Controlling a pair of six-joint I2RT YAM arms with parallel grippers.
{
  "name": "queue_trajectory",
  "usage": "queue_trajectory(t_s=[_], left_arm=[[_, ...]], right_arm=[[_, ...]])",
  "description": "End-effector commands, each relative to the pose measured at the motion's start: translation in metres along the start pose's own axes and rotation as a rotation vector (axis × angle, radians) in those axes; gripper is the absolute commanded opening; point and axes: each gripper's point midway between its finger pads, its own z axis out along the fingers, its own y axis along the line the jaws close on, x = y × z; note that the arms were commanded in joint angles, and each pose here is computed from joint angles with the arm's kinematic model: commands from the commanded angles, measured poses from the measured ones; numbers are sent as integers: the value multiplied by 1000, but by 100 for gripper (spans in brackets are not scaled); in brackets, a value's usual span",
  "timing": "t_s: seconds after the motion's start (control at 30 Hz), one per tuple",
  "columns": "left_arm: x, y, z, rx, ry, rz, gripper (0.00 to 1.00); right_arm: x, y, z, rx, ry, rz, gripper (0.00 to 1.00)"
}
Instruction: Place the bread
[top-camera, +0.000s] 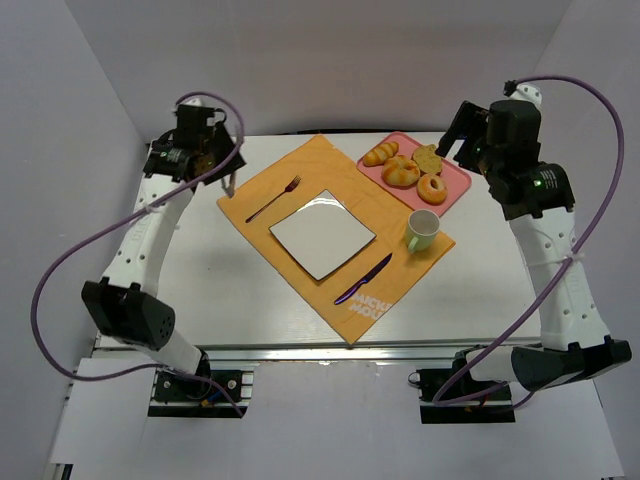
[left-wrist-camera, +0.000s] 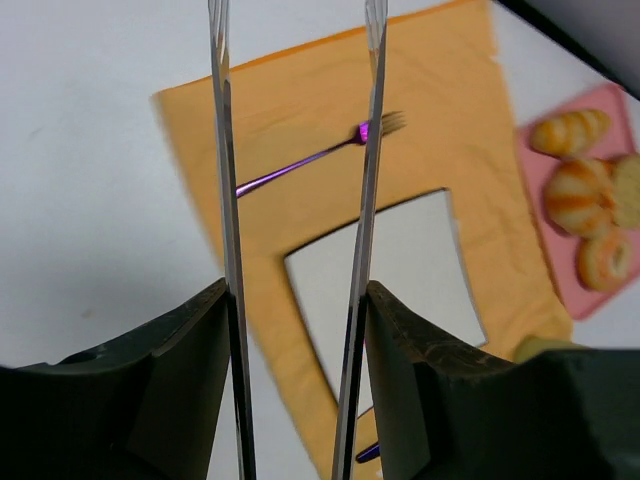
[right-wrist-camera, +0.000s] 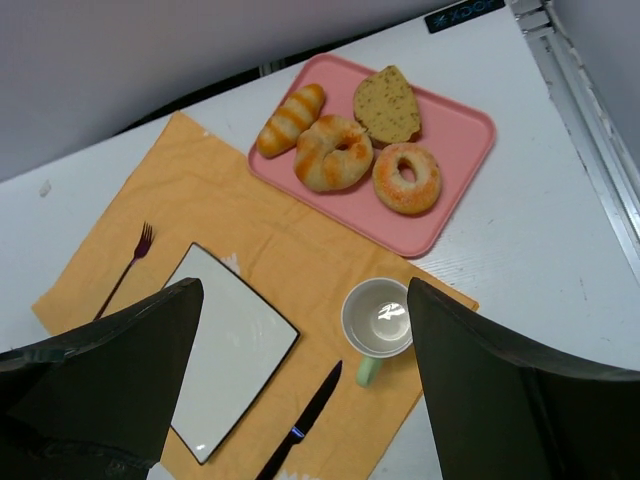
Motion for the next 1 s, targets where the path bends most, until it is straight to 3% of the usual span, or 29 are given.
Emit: queue_trajectory(t_s=[0.0,0.13,0.27,0.47,0.97], left_arm=[[0,-90,9,255,-6,176,62],[-4,-157,9,421,-62,275,62],[16,-215,20,610,-38,338,62],[60,-270,49,732,56,397,63],[147,-308,103,843,255,303,67]], right_arm=[[-34,-16,-27,68,-122,91,89],[-50,-30,-40,130,-162,110,89],[-78,-49,-60,214,-236,123,89],[-102,-62,-87,258,-311,150,89],[-60,-77,-94,277,-253,194,88]])
